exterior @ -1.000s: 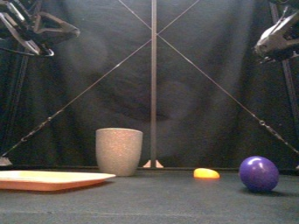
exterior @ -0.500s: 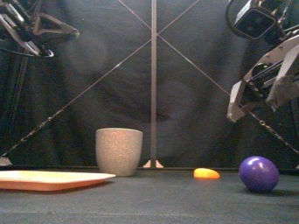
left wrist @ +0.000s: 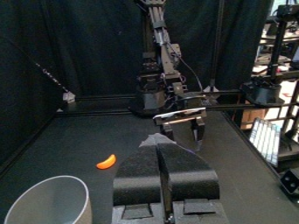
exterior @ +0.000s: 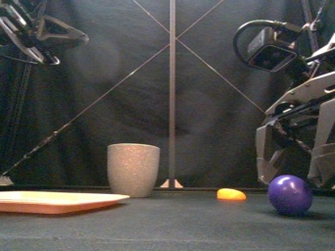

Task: Pick the eggplant then place it in the grey bowl
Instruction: Pick the eggplant

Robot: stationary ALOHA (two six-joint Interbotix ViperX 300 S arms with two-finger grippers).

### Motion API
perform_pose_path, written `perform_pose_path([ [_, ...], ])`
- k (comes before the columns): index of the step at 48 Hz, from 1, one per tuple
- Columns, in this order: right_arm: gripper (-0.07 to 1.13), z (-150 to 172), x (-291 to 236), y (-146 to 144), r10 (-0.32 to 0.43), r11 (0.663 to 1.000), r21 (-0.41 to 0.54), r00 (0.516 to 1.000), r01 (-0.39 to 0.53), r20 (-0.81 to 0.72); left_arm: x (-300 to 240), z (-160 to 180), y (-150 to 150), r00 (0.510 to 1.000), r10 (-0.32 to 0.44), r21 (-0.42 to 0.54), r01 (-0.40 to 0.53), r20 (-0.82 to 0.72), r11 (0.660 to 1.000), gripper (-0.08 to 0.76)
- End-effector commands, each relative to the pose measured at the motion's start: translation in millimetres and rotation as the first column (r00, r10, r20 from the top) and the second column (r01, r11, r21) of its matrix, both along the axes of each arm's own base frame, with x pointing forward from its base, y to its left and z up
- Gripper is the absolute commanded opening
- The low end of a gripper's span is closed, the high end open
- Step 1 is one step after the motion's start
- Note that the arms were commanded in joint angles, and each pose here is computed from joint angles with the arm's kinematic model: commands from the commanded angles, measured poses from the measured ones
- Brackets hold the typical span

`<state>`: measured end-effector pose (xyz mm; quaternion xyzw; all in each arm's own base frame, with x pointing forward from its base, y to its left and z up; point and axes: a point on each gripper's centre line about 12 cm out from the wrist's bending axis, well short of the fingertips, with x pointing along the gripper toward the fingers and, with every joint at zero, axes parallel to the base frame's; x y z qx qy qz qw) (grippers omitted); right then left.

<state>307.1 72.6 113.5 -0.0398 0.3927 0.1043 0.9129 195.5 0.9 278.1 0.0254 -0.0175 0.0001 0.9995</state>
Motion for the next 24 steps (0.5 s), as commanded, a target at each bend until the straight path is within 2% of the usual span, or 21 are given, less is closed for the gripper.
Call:
perform_pose_path([
  [1,1.02,3.0,6.8,0.6,-0.001,1.0,0.0,1.0,0.001,0.009,1.0,5.1,0.2,1.0,0.001,0.005,-0.001,0.014,1.0,-0.026],
  [14,0.96,-5.2,2.8,-4.4,-0.014,1.0,-0.015,0.999,0.013,-0.052,1.1,3.8,0.6,1.0,0.003,0.005,-0.003,0.003,1.0,-0.026],
  [19,0.84,-4.5,3.9,-5.2,-0.013,1.0,-0.02,0.998,0.012,-0.057,1.1,3.6,0.6,1.0,0.003,0.005,-0.003,0.002,1.0,-0.026],
  [24,0.65,-2.6,6.4,-6.2,-0.012,1.0,-0.023,0.999,0.011,-0.047,1.1,3.6,0.6,1.0,0.003,0.005,-0.003,0.002,1.0,-0.026],
])
